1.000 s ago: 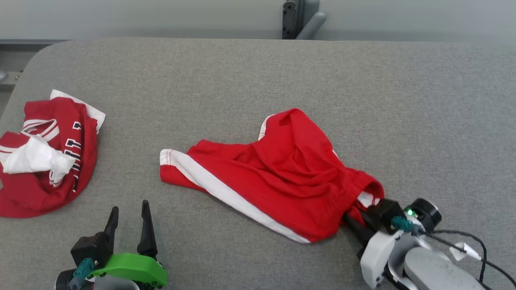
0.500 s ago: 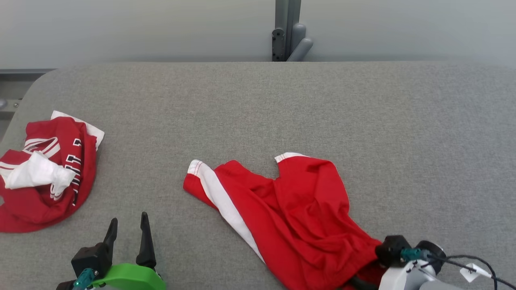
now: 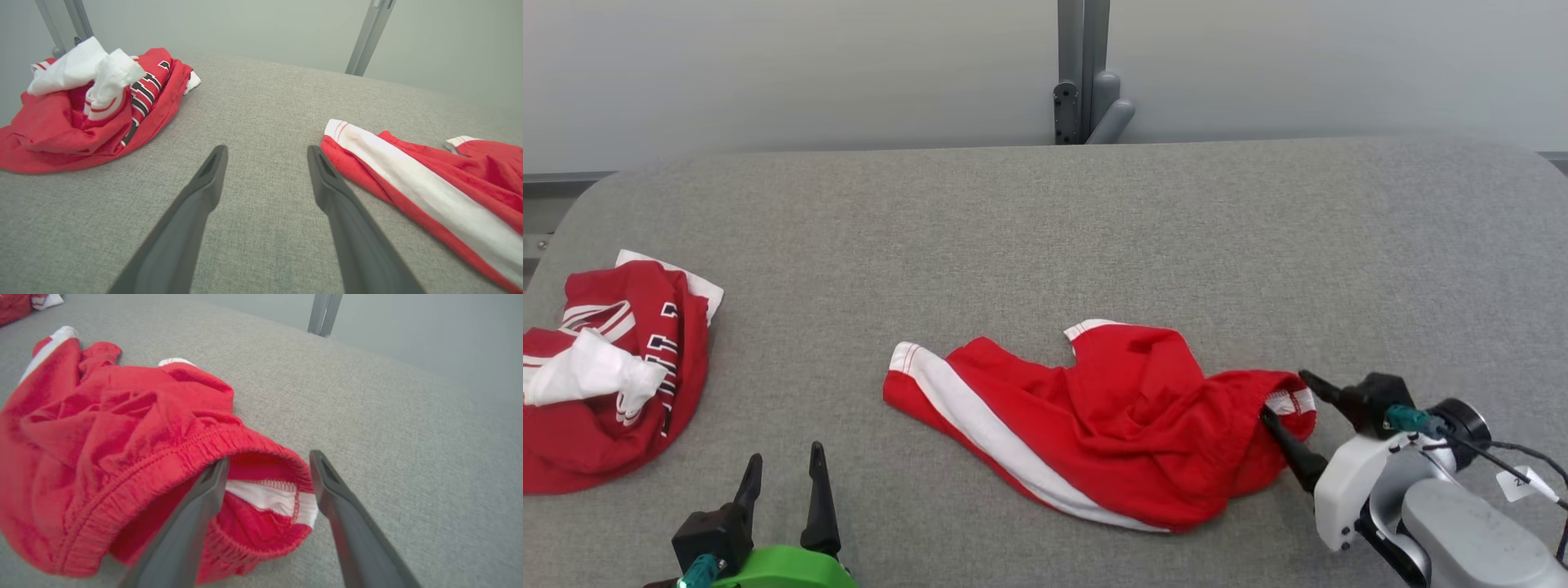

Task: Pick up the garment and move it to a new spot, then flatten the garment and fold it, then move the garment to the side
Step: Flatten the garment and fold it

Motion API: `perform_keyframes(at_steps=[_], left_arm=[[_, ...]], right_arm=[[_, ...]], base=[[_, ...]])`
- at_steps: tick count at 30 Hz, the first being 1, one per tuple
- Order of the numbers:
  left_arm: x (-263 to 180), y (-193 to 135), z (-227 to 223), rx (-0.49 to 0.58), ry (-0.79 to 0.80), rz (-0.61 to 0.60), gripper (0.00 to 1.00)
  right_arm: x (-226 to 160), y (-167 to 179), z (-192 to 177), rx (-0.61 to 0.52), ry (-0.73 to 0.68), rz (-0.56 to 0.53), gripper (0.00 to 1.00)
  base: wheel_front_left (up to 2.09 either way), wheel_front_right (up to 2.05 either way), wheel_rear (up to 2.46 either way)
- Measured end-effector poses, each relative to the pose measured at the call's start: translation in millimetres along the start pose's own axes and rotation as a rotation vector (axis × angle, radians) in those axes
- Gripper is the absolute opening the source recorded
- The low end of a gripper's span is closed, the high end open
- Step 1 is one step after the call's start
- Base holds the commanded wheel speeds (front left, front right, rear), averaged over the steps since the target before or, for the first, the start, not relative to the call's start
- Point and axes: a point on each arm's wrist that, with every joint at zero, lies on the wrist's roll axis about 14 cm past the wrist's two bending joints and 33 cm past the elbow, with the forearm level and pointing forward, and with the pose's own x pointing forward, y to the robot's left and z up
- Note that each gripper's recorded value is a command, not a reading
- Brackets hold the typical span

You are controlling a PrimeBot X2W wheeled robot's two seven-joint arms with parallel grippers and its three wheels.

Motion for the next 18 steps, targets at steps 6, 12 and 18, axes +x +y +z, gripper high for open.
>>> perform_keyframes(at_steps=[6, 12, 18], left_arm=[[-2.9, 1.9, -1.2, -0.002, 0.003, 0.003, 1.0], [-9.4, 1.2, -8.0, 0.001, 0.021, -0.001, 1.0], [-8.1, -9.5, -8.2, 0.002, 0.022, -0.034, 1.0]], right_arm=[[-13.7, 19.4, -39.7, 0.033, 0.098, 0.023, 1.0], [-46.4, 45.9, -55.0, 0.098, 0.11, 0.077, 1.0], [-58.6, 81.8, -48.9, 0.15, 0.084, 0.176, 1.0]], base=[[0.0, 0.0, 0.0], [0.0, 0.0, 0.0], [0.0, 0.0, 0.0]])
